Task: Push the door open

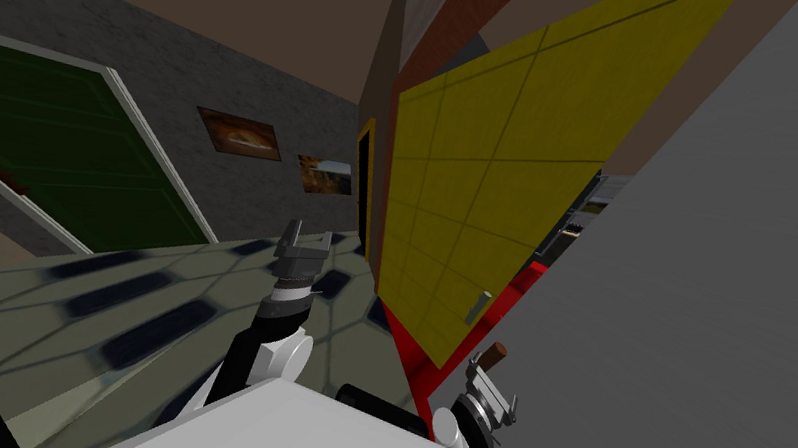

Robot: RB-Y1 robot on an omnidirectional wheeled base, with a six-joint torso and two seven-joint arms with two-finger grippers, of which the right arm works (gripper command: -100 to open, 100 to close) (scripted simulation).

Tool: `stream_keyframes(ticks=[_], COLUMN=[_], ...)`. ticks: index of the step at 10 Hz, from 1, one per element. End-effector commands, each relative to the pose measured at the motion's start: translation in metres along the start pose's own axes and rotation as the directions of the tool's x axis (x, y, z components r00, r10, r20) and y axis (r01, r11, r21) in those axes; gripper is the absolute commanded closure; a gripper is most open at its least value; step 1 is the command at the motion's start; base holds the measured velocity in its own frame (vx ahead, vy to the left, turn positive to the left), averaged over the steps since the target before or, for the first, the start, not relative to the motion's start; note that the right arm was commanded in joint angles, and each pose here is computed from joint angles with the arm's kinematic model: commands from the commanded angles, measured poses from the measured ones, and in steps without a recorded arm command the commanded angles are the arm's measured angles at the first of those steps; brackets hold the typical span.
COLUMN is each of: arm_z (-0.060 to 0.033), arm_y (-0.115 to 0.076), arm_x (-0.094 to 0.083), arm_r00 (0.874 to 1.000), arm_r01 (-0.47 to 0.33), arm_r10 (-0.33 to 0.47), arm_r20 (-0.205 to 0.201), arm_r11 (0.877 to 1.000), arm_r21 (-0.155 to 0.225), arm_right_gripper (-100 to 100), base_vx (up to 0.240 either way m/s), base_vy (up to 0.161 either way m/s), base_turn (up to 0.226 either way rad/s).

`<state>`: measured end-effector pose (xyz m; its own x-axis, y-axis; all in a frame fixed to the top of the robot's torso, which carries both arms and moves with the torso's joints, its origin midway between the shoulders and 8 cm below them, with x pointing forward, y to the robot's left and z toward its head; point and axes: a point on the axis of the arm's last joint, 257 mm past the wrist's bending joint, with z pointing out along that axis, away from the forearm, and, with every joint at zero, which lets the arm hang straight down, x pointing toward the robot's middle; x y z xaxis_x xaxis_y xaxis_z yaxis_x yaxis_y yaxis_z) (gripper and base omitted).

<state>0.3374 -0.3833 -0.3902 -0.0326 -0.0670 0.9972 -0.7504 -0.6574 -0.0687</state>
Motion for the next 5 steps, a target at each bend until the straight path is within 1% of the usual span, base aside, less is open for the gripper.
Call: stream_keyframes(ticks=[1, 2, 3, 5], arm_z=[0.0066, 0.0066, 0.0076, 0.0076], arm_y=[0.0328, 0.0328, 0.0372, 0.0372], arm_x=[-0.0059, -0.0059, -0.0060, -0.0060], arm_r00=[0.999, 0.999, 0.999, 0.999], arm_r01=[0.048, 0.048, 0.052, 0.052], arm_r10=[-0.048, -0.048, -0.052, -0.052], arm_r20=[-0.004, -0.004, -0.004, -0.004], arm_r11=[0.998, 0.998, 0.998, 0.998], arm_r21=[-0.038, -0.038, -0.046, -0.046], arm_right_gripper=[100, 100, 100, 100], base_vx=[0.024, 0.010, -0.007, -0.007], base_vy=[-0.012, -0.002, -0.004, -0.010], base_turn=[-0.025, 0.000, 0.008, 0.020])
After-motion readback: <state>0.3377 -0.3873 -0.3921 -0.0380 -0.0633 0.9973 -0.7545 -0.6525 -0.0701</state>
